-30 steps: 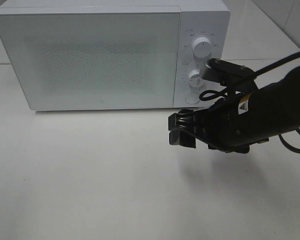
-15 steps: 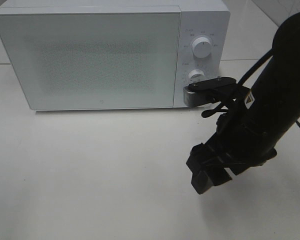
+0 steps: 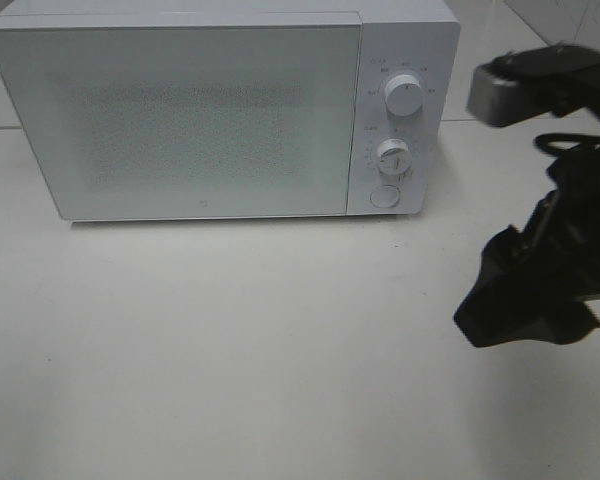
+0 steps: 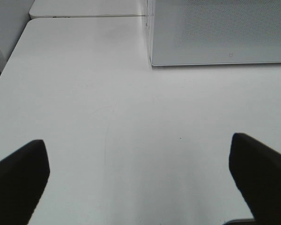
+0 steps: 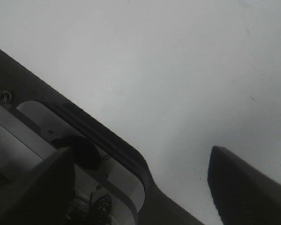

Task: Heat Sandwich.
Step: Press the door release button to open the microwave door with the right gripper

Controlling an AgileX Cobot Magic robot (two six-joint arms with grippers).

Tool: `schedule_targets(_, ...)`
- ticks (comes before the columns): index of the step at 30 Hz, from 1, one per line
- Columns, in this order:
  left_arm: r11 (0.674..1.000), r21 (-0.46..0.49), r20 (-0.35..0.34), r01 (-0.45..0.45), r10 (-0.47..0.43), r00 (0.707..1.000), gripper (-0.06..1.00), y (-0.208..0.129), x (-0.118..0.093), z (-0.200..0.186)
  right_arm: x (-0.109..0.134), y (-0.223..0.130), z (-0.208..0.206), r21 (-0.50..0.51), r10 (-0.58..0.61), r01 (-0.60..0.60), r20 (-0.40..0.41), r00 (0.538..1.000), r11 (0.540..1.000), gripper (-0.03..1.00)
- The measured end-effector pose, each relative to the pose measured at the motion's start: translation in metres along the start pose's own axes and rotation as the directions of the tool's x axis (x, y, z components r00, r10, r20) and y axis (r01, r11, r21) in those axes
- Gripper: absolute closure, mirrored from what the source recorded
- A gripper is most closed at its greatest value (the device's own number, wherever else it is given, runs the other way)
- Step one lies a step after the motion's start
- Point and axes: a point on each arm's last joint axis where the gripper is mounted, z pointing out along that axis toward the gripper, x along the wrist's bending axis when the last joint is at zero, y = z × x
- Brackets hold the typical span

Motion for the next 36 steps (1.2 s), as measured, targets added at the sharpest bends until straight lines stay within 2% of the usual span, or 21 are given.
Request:
schedule_targets(3,1.000,0.000,0.000,0.000,0.000,1.000,-0.04,0.000,0.000,0.000,0.001,-0.017,-0.028,-0.083,-0.022,0.024,0.015,1.000,0.996,0.20)
schedule_targets(9,1.000,0.000,0.000,0.000,0.000,1.000,-0.04,0.000,0.000,0.000,0.001,-0.040,-0.058,-0.177,-0.045,0.052,0.044,0.998,0.983,0.20)
schedule_targets(17,1.000,0.000,0.000,0.000,0.000,1.000,-0.04,0.000,0.000,0.000,-0.001,-0.094,-0.102,-0.382,-0.047,0.080,0.094,0.994,0.921,0.20)
schedule_targets(19,1.000,0.000,0.000,0.000,0.000,1.000,-0.04,0.000,0.000,0.000,-0.002,-0.100,-0.104,-0.396,-0.034,0.071,0.100,0.994,0.916,0.20)
schedule_targets(28,1.000,0.000,0.000,0.000,0.000,1.000,-0.04,0.000,0.000,0.000,-0.009,-0.146,-0.105,-0.530,0.158,-0.037,0.184,0.970,0.847,0.20)
schedule_targets(32,1.000,0.000,0.000,0.000,0.000,1.000,-0.04,0.000,0.000,0.000,-0.007,-0.166,-0.098,-0.591,0.278,-0.107,0.205,0.939,0.799,0.20)
schedule_targets(33,1.000,0.000,0.000,0.000,0.000,1.000,-0.04,0.000,0.000,0.000,-0.007,-0.166,-0.098,-0.591,0.278,-0.107,0.205,0.939,0.799,0.20)
schedule_targets(36,1.000,0.000,0.000,0.000,0.000,1.000,-0.04,0.000,0.000,0.000,-0.004,-0.180,-0.092,-0.645,0.372,-0.160,0.206,0.905,0.747,0.20)
